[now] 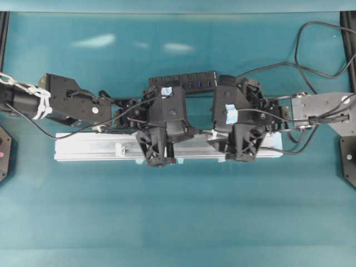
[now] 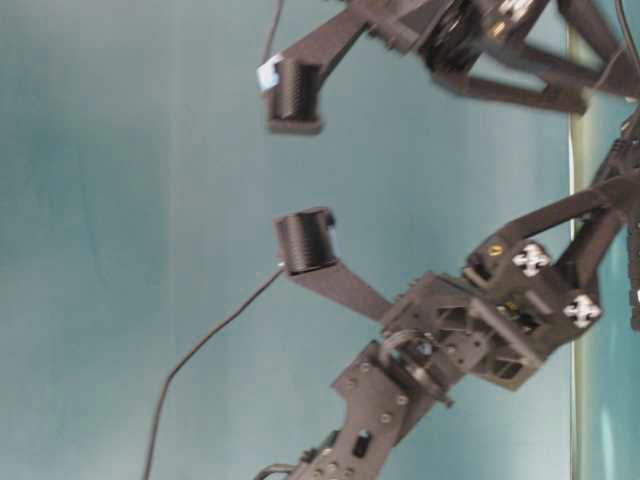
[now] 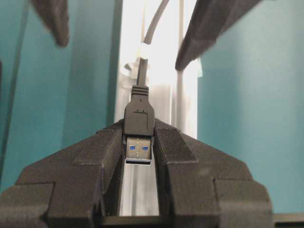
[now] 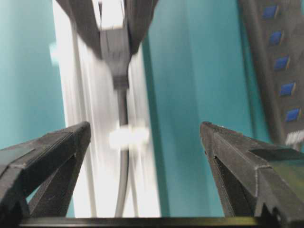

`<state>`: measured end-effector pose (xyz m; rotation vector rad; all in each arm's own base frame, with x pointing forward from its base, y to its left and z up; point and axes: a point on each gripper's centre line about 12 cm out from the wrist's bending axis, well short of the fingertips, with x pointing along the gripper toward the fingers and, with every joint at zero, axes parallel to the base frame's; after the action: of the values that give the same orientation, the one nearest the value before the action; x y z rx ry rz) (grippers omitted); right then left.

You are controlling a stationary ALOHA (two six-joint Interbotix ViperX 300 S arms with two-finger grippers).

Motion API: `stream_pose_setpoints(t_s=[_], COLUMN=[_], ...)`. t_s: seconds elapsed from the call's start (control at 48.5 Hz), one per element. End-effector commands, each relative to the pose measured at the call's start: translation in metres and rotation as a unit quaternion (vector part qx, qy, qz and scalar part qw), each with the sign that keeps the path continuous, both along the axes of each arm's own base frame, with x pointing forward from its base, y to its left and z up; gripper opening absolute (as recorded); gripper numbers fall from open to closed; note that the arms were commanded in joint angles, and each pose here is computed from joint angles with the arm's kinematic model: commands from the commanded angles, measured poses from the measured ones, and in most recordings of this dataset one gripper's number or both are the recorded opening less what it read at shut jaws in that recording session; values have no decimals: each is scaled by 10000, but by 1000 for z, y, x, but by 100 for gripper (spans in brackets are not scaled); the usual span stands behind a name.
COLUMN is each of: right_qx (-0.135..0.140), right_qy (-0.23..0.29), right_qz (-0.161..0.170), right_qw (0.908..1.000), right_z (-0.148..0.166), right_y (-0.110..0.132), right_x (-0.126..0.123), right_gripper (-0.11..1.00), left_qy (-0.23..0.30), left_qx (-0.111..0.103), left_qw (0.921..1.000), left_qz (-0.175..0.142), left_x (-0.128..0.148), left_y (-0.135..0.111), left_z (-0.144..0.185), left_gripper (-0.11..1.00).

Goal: Pass the USB cable through three rings with both arms.
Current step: 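Pull the plug through with the left gripper while right holds cable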

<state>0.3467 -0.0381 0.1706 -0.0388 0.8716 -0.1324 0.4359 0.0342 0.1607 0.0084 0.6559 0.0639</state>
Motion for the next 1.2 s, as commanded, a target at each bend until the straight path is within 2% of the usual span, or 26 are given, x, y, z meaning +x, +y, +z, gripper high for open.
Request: stream_pose_setpoints(t_s=[0.0, 0.619, 0.701, 0.867, 0.97, 1.052, 1.176], right_qx=[30, 81, 75, 83, 88, 100, 105], right_qy=[-262, -217, -214, -192, -236, -303, -399], right_qz=[-3, 93, 155, 202, 213, 223, 251], right_qw=[9997, 9997, 9996, 9996, 9995, 9992, 9988], right_z=[10, -6, -7, -9, -8, -7, -5], right_y=[0, 4, 8, 12, 12, 12, 13], right_x=[10, 17, 19, 20, 21, 23, 25], right_gripper=[69, 66, 56, 19, 1, -6, -7], left_qy=[-221, -213, -206, -198, -198, -190, -175], left_qx=[29, 28, 27, 27, 33, 26, 19], left_qw=[9997, 9998, 9998, 9998, 9998, 9998, 9998], left_qz=[-48, -55, -55, -55, -60, -55, -51], left_x=[3, 2, 2, 1, 1, 1, 1], left_y=[-3, -4, -4, -4, -4, -4, -4], left_z=[17, 17, 16, 16, 16, 15, 15], left_gripper=[20, 20, 20, 20, 20, 20, 20])
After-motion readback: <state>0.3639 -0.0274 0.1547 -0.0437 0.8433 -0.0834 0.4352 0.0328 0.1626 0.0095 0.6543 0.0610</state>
